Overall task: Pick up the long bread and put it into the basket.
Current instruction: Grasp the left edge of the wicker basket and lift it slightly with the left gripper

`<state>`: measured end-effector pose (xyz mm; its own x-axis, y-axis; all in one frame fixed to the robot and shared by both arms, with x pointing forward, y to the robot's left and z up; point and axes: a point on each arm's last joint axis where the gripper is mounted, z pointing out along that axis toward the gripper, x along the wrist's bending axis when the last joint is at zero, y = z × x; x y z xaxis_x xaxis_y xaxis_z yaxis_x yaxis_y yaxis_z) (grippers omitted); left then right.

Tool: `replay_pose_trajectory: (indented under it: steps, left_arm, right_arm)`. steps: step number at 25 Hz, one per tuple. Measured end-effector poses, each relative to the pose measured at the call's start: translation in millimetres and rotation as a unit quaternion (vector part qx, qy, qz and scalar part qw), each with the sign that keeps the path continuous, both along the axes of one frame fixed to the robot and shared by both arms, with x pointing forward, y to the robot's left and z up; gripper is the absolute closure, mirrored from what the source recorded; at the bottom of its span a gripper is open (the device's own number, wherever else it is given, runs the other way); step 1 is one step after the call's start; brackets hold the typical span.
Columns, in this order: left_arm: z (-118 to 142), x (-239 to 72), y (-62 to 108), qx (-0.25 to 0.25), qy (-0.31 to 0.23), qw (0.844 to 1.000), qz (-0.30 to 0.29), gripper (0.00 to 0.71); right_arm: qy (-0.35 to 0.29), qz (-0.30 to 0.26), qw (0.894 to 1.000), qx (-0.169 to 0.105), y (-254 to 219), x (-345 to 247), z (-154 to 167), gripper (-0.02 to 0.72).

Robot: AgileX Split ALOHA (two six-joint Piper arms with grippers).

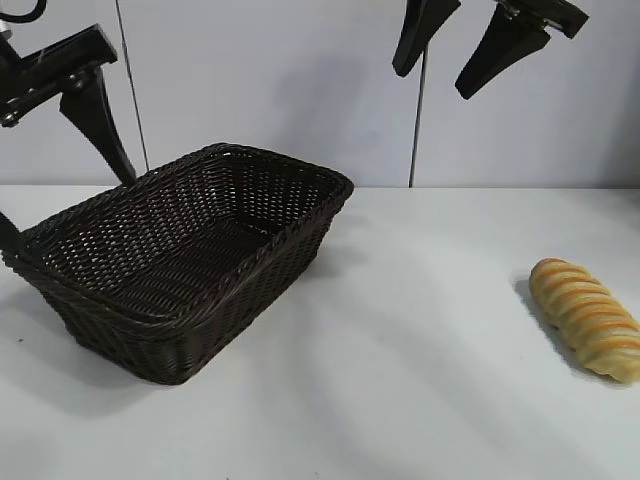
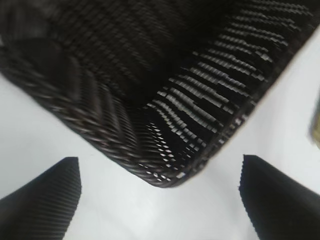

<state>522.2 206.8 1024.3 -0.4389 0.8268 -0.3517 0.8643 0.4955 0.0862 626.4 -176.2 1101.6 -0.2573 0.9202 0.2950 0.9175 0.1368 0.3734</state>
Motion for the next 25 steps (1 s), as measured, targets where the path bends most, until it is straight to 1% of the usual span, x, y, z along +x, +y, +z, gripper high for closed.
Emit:
replay_pose_trajectory:
  steps: [4, 7, 10, 16, 25]
  left_arm:
    - [-0.3, 0.5, 0.9, -0.007, 0.01, 0.999, 0.047, 0.085]
    - [-0.9, 0.9, 1.8, -0.008, 0.012, 0.998, 0.066, 0.085]
    - [-6.9, -1.0, 2.6, -0.008, 0.014, 0.997, 0.075, 0.085]
    - [-29.7, -11.0, 5.1, -0.011, 0.03, 0.995, 0.096, 0.085]
    - [-31.9, -9.1, 4.2, -0.024, 0.015, 0.994, 0.108, 0.085]
  right_arm:
    - [0.0, 0.0, 1.0, 0.0, 0.0, 0.0, 0.0, 0.227]
    - [0.0, 0.0, 1.0, 0.0, 0.0, 0.0, 0.0, 0.227]
    - [0.0, 0.0, 1.0, 0.0, 0.0, 0.0, 0.0, 0.227]
    - [0.0, 0.0, 1.0, 0.0, 0.0, -0.1, 0.0, 0.227]
    - [0.002, 0.001, 1.0, -0.001, -0.1, -0.4, -0.2, 0.227]
